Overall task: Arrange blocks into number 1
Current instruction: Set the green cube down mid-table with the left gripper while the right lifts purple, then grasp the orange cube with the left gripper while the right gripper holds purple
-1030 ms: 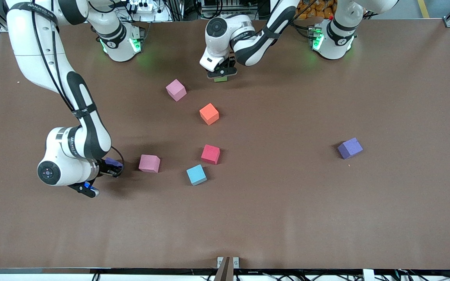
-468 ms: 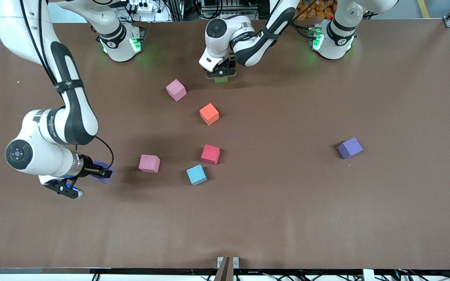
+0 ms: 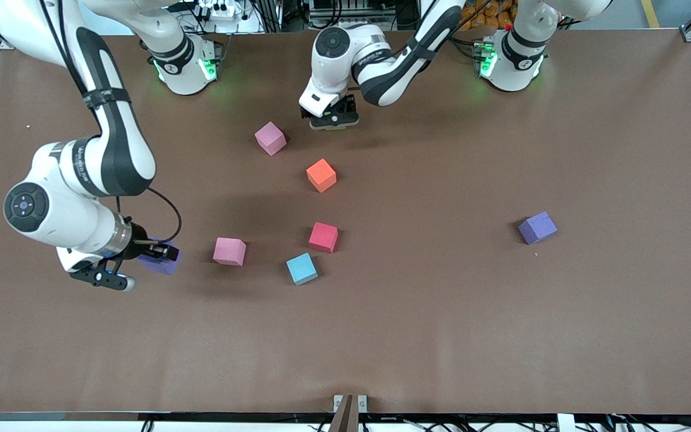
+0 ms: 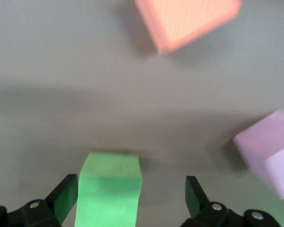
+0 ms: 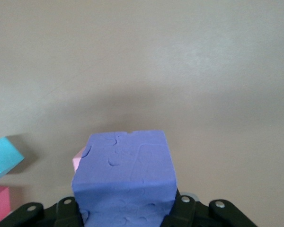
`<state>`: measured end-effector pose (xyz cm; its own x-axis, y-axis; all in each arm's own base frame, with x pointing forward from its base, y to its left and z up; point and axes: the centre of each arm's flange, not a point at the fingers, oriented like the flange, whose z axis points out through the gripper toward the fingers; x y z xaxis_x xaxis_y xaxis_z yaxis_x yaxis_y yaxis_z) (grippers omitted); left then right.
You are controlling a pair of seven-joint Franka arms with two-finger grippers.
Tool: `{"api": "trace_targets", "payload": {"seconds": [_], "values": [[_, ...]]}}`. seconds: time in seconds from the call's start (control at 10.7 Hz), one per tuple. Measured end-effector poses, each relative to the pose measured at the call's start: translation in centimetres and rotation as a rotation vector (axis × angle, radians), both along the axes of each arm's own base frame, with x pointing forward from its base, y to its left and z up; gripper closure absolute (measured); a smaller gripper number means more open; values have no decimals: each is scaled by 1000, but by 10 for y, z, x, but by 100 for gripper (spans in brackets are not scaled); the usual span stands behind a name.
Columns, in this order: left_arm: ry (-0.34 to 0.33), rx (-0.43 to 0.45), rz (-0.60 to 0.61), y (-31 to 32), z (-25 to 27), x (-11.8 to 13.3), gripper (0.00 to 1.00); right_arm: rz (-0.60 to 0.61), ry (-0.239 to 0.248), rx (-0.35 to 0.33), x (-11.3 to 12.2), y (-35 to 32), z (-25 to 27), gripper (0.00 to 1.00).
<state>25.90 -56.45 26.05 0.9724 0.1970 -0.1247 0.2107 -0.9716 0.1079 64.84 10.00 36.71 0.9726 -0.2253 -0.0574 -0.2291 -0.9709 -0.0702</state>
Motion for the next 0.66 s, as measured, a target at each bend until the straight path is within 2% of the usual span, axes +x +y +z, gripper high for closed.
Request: {"api": "trace_targets", "payload": {"seconds": [0.37, 0.66], "values": [[-75, 3, 149, 39, 42, 92, 0, 86, -9, 13, -29, 49, 18, 40], [-94, 3, 220, 51, 38, 137, 0, 218, -4, 16, -67, 132, 20, 40]]}}
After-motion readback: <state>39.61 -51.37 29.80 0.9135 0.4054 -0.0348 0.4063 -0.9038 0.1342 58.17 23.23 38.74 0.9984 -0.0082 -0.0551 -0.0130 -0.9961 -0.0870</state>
